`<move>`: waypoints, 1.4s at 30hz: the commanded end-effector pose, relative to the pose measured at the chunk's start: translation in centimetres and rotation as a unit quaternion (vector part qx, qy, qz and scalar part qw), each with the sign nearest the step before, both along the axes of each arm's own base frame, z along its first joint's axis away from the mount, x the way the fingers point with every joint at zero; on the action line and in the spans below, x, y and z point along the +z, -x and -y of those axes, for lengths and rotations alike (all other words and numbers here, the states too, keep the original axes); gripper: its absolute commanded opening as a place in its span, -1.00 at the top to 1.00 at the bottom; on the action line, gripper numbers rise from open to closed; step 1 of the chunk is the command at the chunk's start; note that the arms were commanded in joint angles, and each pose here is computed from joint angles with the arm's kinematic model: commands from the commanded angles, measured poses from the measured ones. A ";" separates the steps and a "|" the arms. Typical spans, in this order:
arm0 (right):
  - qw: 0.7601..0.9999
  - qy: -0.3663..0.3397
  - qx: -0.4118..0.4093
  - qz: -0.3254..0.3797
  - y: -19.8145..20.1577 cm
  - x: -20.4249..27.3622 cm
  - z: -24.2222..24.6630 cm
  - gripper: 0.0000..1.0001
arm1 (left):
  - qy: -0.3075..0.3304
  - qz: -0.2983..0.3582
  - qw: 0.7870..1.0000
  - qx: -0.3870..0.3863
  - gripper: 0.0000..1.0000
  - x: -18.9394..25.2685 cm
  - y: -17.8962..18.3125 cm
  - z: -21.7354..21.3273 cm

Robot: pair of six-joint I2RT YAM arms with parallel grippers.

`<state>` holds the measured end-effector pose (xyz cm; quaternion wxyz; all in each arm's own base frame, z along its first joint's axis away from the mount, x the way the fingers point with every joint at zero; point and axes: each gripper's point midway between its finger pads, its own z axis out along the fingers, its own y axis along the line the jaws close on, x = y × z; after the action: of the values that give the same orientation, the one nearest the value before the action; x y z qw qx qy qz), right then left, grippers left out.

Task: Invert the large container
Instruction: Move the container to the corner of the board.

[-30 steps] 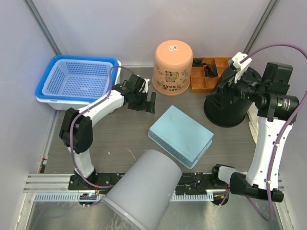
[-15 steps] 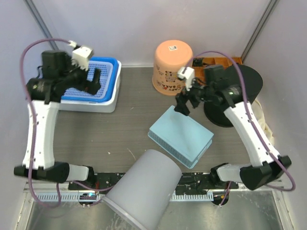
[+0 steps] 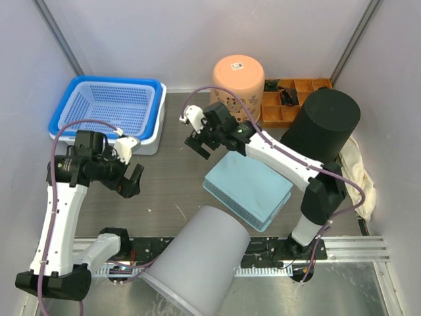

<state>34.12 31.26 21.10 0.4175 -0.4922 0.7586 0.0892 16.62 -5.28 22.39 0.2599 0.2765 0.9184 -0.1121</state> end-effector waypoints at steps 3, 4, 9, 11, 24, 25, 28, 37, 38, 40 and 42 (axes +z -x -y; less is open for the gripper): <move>0.997 0.006 -0.076 0.001 -2.6 -3.0 -0.9 -1.00 | 0.068 0.042 0.997 -0.002 -0.98 1.9 -0.4 1.6; 0.997 0.020 -0.073 -0.018 -2.1 -4.3 -0.8 -1.00 | 0.067 0.043 0.997 0.000 -0.98 2.0 -0.5 1.5; 0.993 0.078 -0.067 -0.055 -0.7 -10.2 0.9 -1.00 | 0.074 0.043 0.996 0.001 -0.98 2.6 -0.7 1.5; 0.992 0.091 -0.064 -0.052 -0.5 -11.7 1.6 -1.00 | 0.084 0.041 0.996 0.000 -0.99 2.8 -0.8 1.7; 0.975 0.145 0.002 -0.169 7.3 -16.0 5.7 -1.00 | 0.101 0.030 0.994 -0.007 -1.00 2.4 -1.0 2.1; 0.972 0.150 0.010 -0.178 8.0 -16.2 6.1 -1.00 | 0.102 0.030 0.994 -0.009 -1.00 2.4 -1.0 2.2; 0.965 0.171 0.029 -0.196 9.7 -16.5 7.5 -1.00 | 0.108 0.025 0.994 -0.013 -1.00 2.3 -1.0 2.4; 0.927 0.244 0.113 -0.261 14.6 -17.1 11.5 -1.00 | 0.112 0.017 0.993 -0.016 -1.00 2.3 -0.8 2.5; 0.923 0.252 0.118 -0.266 15.0 -17.2 12.0 -1.00 | 0.111 0.016 0.994 -0.016 -1.00 2.3 -0.8 2.5; 0.914 0.265 0.131 -0.277 15.9 -17.2 12.9 -1.00 | 0.113 0.013 0.993 -0.019 -1.00 2.2 -0.6 2.6; 0.902 0.282 0.146 -0.292 17.1 -17.3 14.1 -1.00 | 0.115 0.010 0.993 -0.023 -1.00 2.3 -0.3 2.7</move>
<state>19.66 19.42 2.52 0.0479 -0.6125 0.7865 0.0634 16.98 -7.53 23.50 0.2790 0.2505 0.9031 -0.2093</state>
